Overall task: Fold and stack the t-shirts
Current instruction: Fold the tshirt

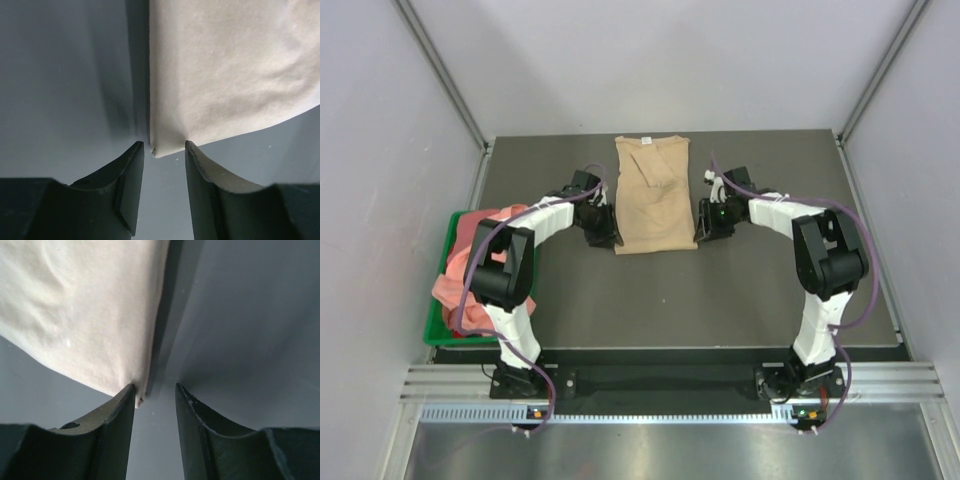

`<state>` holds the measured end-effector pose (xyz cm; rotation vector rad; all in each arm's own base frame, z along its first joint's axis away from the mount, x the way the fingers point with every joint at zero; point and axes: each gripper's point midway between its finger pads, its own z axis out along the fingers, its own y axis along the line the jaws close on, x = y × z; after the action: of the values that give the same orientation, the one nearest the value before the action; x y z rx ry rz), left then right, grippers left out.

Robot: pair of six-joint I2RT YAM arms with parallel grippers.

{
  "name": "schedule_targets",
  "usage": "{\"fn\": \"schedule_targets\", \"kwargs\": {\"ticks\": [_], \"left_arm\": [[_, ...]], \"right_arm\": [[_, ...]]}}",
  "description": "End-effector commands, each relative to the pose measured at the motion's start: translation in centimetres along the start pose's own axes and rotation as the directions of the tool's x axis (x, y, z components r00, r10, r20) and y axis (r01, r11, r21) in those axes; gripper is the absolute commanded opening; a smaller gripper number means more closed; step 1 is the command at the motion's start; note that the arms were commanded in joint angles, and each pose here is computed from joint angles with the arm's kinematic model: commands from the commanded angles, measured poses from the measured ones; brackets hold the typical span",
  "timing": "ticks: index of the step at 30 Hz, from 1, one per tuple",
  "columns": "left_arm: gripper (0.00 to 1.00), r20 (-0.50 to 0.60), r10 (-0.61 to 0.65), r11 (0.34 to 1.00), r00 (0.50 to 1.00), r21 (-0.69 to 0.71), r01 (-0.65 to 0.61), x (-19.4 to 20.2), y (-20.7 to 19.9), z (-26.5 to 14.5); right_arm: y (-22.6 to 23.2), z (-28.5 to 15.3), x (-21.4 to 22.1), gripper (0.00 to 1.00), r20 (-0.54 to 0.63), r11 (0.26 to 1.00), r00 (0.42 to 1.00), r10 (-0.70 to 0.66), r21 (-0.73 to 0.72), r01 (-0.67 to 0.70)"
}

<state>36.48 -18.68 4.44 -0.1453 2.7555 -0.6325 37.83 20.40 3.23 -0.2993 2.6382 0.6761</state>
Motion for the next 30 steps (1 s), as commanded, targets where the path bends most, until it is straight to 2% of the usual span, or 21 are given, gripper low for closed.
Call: {"fn": "schedule_targets", "kwargs": {"ticks": [1, 10, 13, 14, 15, 17, 19, 25, 30], "left_arm": [[0.43, -0.004, -0.007, 1.0, 1.0, -0.017, 0.006, 0.5, 0.5, 0.5], [0.37, -0.034, -0.014, 1.0, 0.999, 0.014, 0.014, 1.2, 0.2, 1.1], [0.22, -0.035, -0.015, 0.999, 0.999, 0.034, 0.016, 1.1, -0.3, 1.0], [0.07, -0.039, -0.017, 0.999, 0.999, 0.037, 0.019, 1.2, -0.3, 1.1], [0.0, -0.039, -0.021, 0.999, 0.999, 0.04, 0.023, 1.2, -0.4, 1.1], [0.0, -0.046, -0.047, 0.999, 0.998, 0.026, 0.048, 1.4, -0.3, 0.9], [0.0, -0.062, -0.075, 0.997, 0.995, 0.01, 0.076, 2.2, -0.3, 0.7], [0.0, -0.078, -0.06, 0.997, 0.995, -0.043, 0.057, 6.1, -1.2, -0.8], [0.0, -0.098, -0.031, 0.99, 0.995, -0.14, 0.017, 10.2, -0.4, -1.5]], "right_arm": [[0.9, 0.8, -0.2, 0.39, 0.029, 0.998, 0.999, -0.037, -0.052, 0.039], [1.5, 0.7, 0.6, 0.34, 0.04, 0.996, 0.999, -0.022, -0.089, 0.026], [1.4, 0.4, 0.7, 0.25, 0.045, 0.997, 0.999, -0.016, -0.075, 0.02], [1.4, 0.3, 1.1, 0.12, 0.039, 0.997, 0.999, -0.016, -0.074, 0.018], [1.4, 0.2, 1.2, 0.06, 0.043, 0.997, 0.999, -0.019, -0.072, 0.022], [1.1, -0.4, 1.7, 0.0, 0.051, 0.999, 0.999, -0.011, -0.051, 0.013], [1.3, -1.4, 1.6, 0.0, 0.083, 0.999, 0.996, -0.015, -0.041, 0.018], [0.5, -3.6, 4.9, 0.0, 0.116, 0.998, 0.991, 0.063, 0.017, -0.065], [0.3, -4.4, 10.4, 0.0, 0.072, 0.992, 0.991, 0.115, 0.051, -0.118]]}}
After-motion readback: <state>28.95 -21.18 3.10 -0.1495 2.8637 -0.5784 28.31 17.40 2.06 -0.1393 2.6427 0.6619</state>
